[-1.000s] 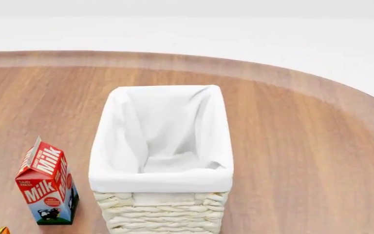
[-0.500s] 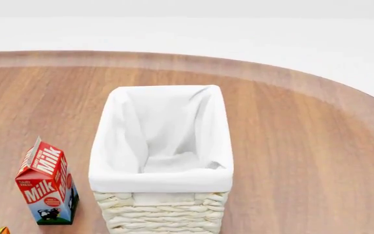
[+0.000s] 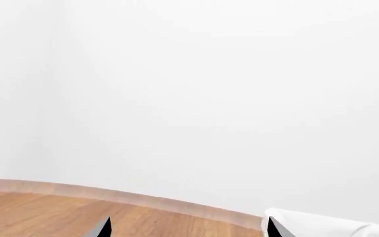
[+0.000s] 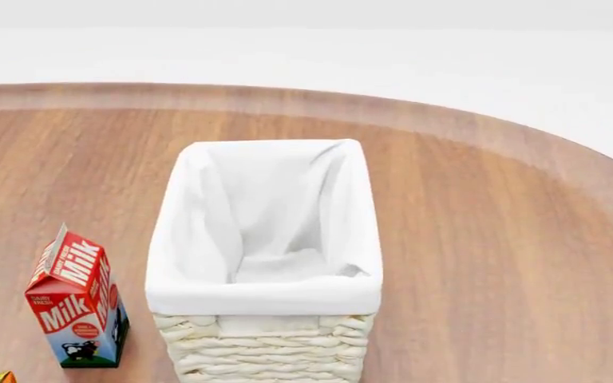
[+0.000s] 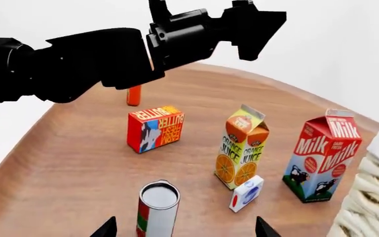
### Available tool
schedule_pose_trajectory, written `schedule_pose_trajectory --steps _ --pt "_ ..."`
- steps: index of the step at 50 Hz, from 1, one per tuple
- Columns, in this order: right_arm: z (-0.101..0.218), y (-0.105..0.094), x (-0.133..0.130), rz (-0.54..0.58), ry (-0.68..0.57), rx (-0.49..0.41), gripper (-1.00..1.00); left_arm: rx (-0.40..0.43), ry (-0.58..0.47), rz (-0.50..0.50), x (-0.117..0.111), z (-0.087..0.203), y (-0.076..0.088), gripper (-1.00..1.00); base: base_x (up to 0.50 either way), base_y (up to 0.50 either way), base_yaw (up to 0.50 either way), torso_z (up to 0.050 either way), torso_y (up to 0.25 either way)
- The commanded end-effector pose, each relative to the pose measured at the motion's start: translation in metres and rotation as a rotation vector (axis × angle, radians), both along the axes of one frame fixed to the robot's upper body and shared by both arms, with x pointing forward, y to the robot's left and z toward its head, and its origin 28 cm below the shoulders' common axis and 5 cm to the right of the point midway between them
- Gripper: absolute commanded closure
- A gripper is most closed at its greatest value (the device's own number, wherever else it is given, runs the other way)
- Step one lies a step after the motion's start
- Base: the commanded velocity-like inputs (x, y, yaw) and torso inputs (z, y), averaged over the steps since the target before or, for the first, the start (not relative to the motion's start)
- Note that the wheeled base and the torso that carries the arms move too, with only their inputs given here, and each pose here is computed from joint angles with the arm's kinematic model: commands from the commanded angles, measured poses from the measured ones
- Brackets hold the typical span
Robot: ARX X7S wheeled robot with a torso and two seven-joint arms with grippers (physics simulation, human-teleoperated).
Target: Pick up the alphabet soup, and put it in the basket.
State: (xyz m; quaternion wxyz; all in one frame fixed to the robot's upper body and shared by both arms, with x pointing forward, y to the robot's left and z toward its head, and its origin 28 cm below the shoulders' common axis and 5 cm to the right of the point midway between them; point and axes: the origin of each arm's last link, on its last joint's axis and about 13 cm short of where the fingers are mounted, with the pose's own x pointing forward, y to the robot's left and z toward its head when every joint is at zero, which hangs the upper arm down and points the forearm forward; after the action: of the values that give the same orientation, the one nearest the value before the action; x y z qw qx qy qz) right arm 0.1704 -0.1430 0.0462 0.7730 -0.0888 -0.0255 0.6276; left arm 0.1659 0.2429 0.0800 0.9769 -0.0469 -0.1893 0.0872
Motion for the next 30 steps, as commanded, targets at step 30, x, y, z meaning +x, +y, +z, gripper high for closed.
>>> schedule_pose_trajectory --steps 30 --pt "-0.024 0.005 -0.003 -0.036 0.014 -0.155 -1.0 0.001 -0.002 0.0 0.0 0.001 0.0 -1.0 0.0 0.0 0.0 0.0 0.0"
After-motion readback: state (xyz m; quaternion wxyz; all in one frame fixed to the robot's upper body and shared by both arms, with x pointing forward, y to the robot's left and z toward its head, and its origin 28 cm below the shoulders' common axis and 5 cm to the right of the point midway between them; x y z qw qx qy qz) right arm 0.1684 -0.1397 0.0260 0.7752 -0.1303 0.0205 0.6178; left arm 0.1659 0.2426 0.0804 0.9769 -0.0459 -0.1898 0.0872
